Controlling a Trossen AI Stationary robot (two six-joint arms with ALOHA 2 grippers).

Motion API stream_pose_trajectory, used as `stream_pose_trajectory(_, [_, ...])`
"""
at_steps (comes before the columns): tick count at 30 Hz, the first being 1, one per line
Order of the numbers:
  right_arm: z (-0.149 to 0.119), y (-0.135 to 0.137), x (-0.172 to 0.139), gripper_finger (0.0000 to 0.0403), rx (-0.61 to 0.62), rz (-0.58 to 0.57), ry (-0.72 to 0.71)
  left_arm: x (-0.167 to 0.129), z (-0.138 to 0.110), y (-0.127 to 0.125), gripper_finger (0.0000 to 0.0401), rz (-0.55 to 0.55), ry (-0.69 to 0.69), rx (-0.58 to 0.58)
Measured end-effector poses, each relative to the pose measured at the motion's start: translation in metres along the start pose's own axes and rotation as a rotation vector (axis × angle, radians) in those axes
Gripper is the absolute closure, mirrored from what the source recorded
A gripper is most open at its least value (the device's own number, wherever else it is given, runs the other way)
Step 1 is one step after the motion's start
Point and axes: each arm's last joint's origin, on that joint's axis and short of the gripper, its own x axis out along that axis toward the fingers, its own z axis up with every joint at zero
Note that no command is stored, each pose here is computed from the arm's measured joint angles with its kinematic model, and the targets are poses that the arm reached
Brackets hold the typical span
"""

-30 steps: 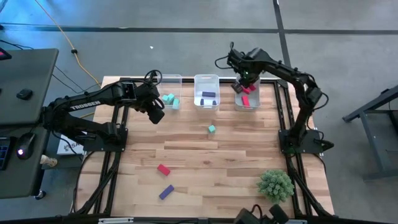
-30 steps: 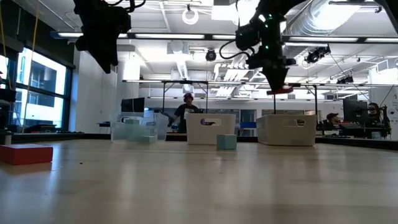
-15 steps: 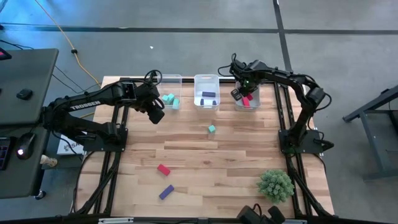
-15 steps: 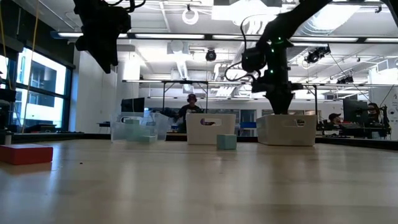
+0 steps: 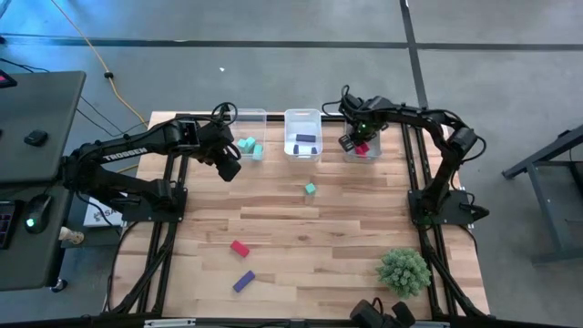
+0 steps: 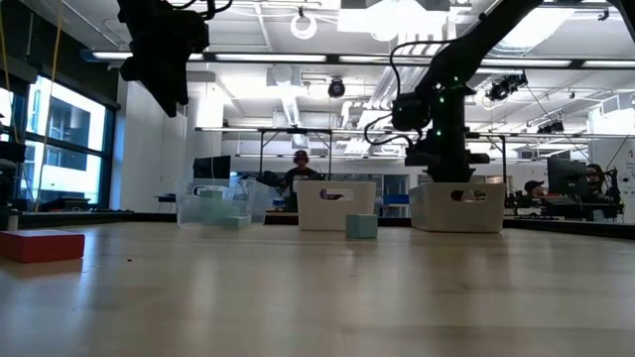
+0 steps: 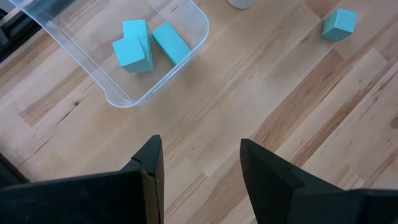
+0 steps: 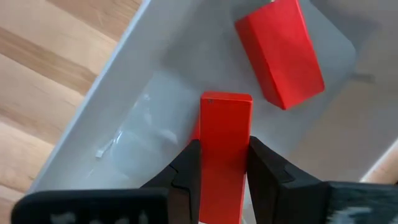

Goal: Sort & place blocks by color
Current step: Put the red block into the gray bin, then put the blue block into the white bin

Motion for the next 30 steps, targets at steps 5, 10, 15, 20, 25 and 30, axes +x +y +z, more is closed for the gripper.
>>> stream_pose_trajectory(5, [0.0000, -0.0005, 0.0027, 0.0329, 0.011, 0.005, -0.009, 0.0000, 0.0000, 0.0000, 0.0270, 0.000, 0.000, 0.000])
stream_pose_trajectory(10, [0.0017, -0.0029, 0.0029, 0.0329, 0.034, 0.009, -0.019, 0.0000, 0.0000, 0.0000, 0.0270, 0.000, 0.000, 0.000])
stream_pose_trajectory(15, [0.0020, -0.0045, 0.0031, 0.0319, 0.045, 0.018, -0.014, 0.0000, 0.0000, 0.0000, 0.0270, 0.000, 0.000, 0.001])
stream_pose_trajectory(20, [0.0016, -0.0044, 0.0032, 0.0270, 0.095, 0.018, -0.010, 0.0000, 0.0000, 0.0000, 0.0270, 0.001, 0.000, 0.005])
stream_pose_trajectory(25, [-0.0002, -0.0048, 0.0032, 0.0234, 0.145, 0.014, 0.010, 0.0000, 0.0001, 0.0004, 0.0262, 0.012, -0.005, 0.052])
stream_pose_trajectory(30, [-0.0043, -0.0056, -0.0036, 0.0232, 0.191, 0.010, 0.019, 0.0000, 0.0001, 0.0004, 0.0241, 0.013, -0.005, 0.054])
